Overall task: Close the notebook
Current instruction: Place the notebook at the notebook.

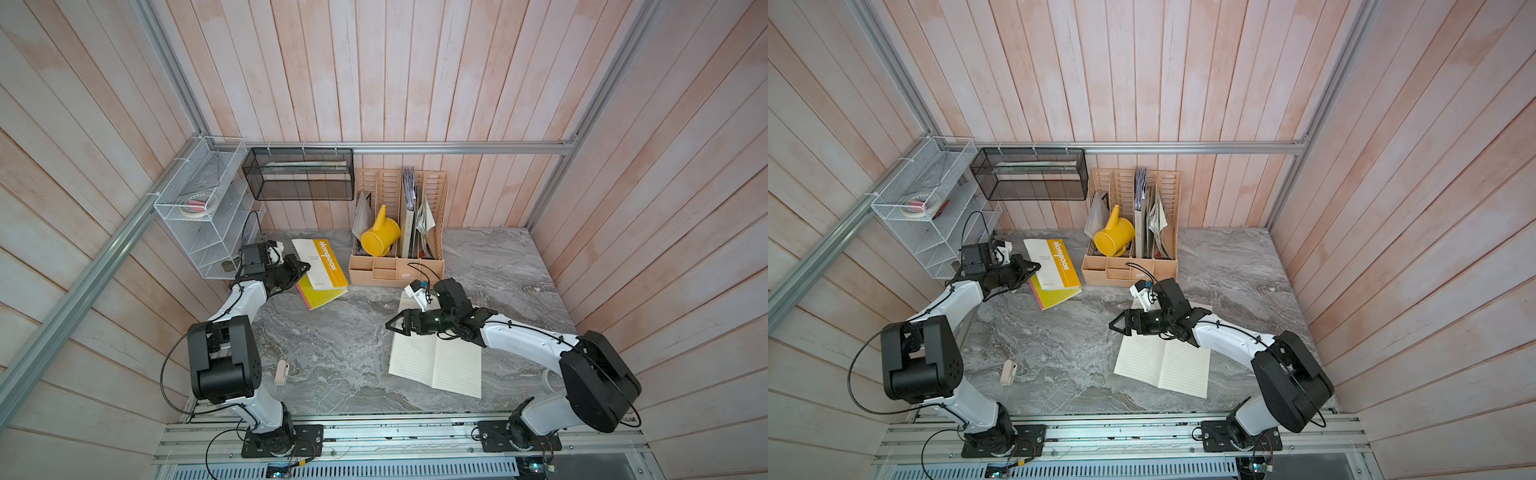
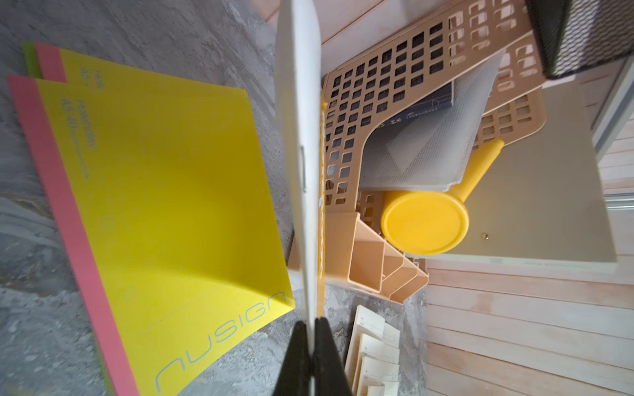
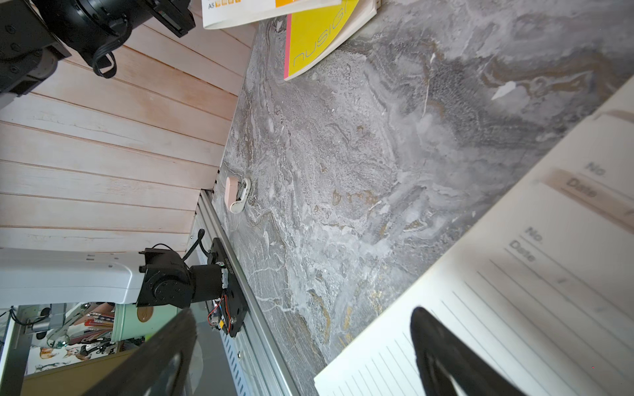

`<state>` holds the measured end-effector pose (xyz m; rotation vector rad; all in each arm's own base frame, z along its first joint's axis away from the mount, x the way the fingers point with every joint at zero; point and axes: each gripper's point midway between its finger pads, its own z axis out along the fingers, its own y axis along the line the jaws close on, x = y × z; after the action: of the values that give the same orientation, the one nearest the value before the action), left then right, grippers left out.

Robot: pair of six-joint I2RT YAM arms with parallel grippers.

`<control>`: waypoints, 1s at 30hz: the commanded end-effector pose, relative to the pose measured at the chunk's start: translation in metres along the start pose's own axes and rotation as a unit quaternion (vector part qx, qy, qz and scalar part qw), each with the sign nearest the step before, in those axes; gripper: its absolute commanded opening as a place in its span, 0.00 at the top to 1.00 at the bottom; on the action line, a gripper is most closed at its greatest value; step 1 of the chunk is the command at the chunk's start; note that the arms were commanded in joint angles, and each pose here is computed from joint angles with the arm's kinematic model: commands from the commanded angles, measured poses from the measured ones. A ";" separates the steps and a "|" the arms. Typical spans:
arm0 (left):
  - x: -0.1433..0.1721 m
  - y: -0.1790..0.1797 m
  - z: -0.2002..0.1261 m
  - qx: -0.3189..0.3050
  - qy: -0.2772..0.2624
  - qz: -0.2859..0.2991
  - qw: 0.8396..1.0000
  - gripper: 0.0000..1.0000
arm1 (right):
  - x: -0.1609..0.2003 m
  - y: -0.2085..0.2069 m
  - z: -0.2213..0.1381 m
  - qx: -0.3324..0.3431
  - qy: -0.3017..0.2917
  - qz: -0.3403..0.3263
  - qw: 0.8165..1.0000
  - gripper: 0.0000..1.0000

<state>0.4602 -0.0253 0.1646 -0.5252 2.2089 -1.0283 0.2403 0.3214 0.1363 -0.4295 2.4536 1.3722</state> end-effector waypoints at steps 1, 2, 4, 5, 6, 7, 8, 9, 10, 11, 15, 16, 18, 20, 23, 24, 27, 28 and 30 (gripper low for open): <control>-0.018 -0.013 0.008 0.044 -0.013 0.007 0.999 1.00 | 0.000 -0.003 -0.005 0.006 -0.003 0.004 1.000 0.02; -0.017 -0.010 0.010 0.044 -0.013 0.002 0.999 1.00 | 0.000 -0.004 -0.006 0.007 -0.004 0.004 1.000 0.02; -0.017 -0.004 0.016 0.045 -0.013 -0.010 0.999 1.00 | -0.001 -0.006 -0.006 0.009 -0.005 0.006 1.000 0.02; -0.016 0.000 0.019 0.043 -0.009 -0.016 0.999 1.00 | -0.001 -0.007 -0.006 0.010 -0.005 0.008 1.000 0.02; -0.015 0.003 0.021 0.040 -0.006 -0.021 0.999 1.00 | -0.001 -0.008 -0.006 0.010 -0.005 0.008 1.000 0.02; -0.014 0.007 0.023 0.037 -0.002 -0.023 0.999 1.00 | -0.001 -0.008 -0.006 0.010 -0.004 0.009 1.000 0.02; -0.013 0.010 0.025 0.032 -0.001 -0.024 0.999 1.00 | -0.001 -0.007 -0.006 0.009 -0.003 0.008 1.000 0.02; -0.012 0.014 0.026 0.026 0.000 -0.025 0.999 1.00 | -0.001 -0.008 -0.006 0.009 -0.004 0.008 1.000 0.02; -0.011 0.019 0.028 0.019 0.003 -0.026 0.999 1.00 | -0.001 -0.007 -0.006 0.009 -0.004 0.008 1.000 0.02; -0.010 0.022 0.029 0.017 0.006 -0.027 0.999 1.00 | -0.001 -0.008 -0.006 0.010 -0.004 0.008 1.000 0.02; -0.005 0.039 0.033 0.004 0.013 -0.035 0.999 1.00 | 0.001 -0.010 -0.005 0.011 -0.003 0.010 1.000 0.02; -0.004 0.045 0.033 -0.006 0.013 -0.037 0.999 1.00 | 0.001 -0.011 -0.005 0.011 -0.002 0.011 1.000 0.02; -0.004 0.052 0.033 -0.013 0.014 -0.040 0.999 1.00 | 0.002 -0.011 -0.005 0.011 -0.001 0.012 1.000 0.02; -0.002 0.059 0.033 -0.018 0.014 -0.045 0.999 1.00 | 0.002 -0.011 -0.005 0.010 -0.001 0.012 1.000 0.02; -0.003 0.072 0.035 -0.030 0.018 -0.049 0.998 1.00 | 0.003 -0.012 -0.005 0.011 -0.001 0.013 1.000 0.02; -0.002 0.076 0.036 -0.031 0.021 -0.052 0.998 1.00 | 0.003 -0.012 -0.005 0.011 0.000 0.013 1.000 0.02; 0.003 0.085 0.041 -0.033 0.030 -0.060 0.997 1.00 | 0.003 -0.012 -0.005 0.011 -0.002 0.012 1.000 0.02; 0.005 0.088 0.043 -0.035 0.033 -0.063 0.997 1.00 | 0.002 -0.012 -0.005 0.011 -0.002 0.013 1.000 0.02; 0.007 0.091 0.044 -0.036 0.034 -0.064 0.997 1.00 | 0.003 -0.012 -0.005 0.011 -0.004 0.014 1.000 0.02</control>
<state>0.4741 0.0008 0.0701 -0.7121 2.3028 -1.0641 0.2430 0.3140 0.1294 -0.3978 2.4742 1.3585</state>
